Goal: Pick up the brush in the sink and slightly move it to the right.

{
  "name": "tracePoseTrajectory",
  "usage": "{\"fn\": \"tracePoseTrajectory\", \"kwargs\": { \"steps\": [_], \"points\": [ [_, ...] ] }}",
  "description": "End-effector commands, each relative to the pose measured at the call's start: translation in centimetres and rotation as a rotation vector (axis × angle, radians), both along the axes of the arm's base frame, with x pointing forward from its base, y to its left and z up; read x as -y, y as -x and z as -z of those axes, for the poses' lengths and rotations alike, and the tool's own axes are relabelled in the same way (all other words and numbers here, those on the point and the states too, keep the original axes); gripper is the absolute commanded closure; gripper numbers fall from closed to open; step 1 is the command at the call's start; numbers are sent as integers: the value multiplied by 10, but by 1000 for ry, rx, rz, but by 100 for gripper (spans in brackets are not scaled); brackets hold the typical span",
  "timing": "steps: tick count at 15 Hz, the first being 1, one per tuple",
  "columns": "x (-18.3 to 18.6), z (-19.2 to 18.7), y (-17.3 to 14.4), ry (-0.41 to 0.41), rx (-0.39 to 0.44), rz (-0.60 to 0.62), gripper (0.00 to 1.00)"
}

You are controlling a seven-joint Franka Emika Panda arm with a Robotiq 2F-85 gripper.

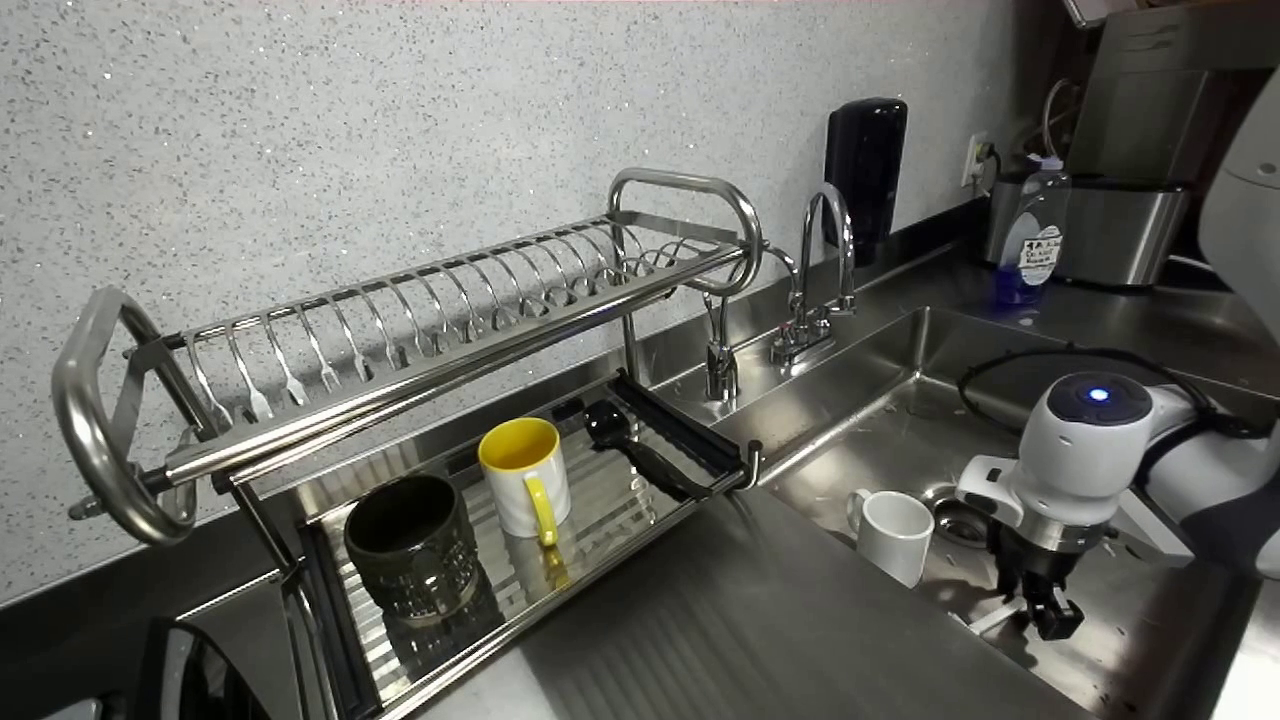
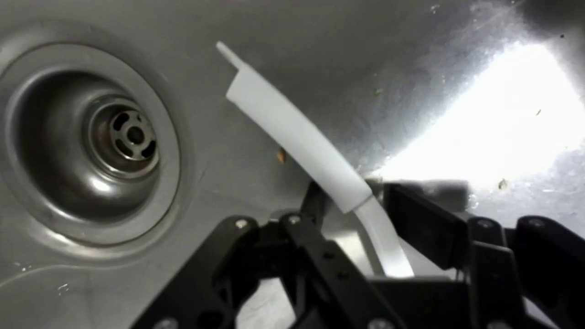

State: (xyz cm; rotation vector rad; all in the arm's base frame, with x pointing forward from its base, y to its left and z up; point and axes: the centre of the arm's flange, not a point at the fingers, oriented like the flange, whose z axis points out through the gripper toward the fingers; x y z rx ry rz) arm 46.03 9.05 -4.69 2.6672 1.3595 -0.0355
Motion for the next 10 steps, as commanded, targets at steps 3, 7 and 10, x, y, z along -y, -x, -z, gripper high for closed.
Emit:
{"fn": "tracePoseTrajectory", "kwargs": {
  "steps": [3, 7, 10],
  "points": [
    [-3, 4, 5, -32, 29, 7, 100],
    [4, -19, 22, -51, 57, 49, 98],
    [21, -37, 38, -82, 103, 185, 98]
  ]
}}
